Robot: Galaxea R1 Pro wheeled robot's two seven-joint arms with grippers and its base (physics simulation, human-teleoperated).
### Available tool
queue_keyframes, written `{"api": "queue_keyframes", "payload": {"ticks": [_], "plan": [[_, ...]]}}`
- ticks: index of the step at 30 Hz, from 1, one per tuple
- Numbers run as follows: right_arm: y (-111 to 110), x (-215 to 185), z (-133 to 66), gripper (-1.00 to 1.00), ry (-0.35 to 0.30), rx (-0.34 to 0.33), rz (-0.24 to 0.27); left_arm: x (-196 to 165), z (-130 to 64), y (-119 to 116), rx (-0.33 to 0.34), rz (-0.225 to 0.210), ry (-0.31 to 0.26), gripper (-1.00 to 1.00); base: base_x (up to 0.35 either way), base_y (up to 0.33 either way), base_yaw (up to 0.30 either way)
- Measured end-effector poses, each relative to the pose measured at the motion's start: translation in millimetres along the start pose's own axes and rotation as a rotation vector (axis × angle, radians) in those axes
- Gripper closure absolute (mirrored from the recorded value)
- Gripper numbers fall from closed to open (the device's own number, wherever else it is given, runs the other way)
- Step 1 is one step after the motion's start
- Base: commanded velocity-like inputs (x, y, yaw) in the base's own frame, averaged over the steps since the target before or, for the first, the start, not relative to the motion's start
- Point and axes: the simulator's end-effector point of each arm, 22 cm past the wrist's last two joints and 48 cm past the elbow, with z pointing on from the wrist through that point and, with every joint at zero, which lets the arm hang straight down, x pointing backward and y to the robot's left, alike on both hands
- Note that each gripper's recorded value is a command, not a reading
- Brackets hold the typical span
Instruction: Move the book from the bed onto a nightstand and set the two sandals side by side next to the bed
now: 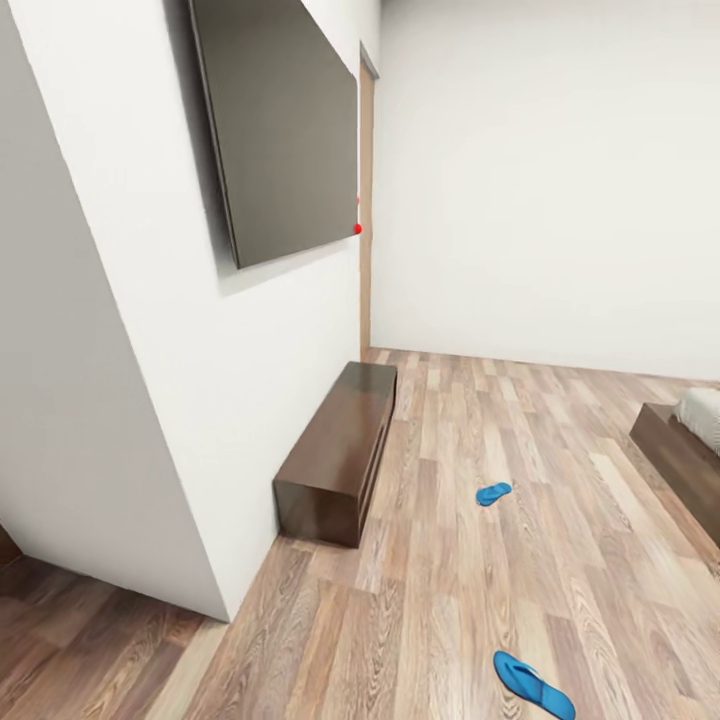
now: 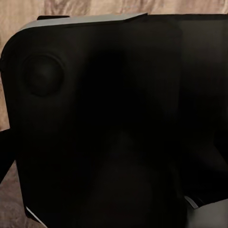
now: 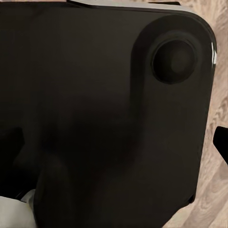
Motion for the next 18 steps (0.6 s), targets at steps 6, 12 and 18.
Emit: {"api": "queue_keyframes", "payload": {"ticks": [6, 12, 18], "plan": [[0.9, 0.5, 0.1, -1.0, 0.001, -0.001, -0.002, -0.8, 0.1, 0.1, 0.0, 0.001, -0.001, -1.0, 0.152, 0.158, -0.233], [1.2, 0.6, 0.1, -1.0, 0.002, -0.002, -0.002, -1.2, 0.2, -0.2, 0.0, 0.001, -0.001, -1.0, 0.052, 0.053, -0.251], [1.9, 1.1, 0.1, -1.0, 0.003, -0.003, -0.003, -1.4, 0.2, 0.6, -0.001, 0.0, -0.001, -1.0, 0.014, 0.014, -0.257]]}}
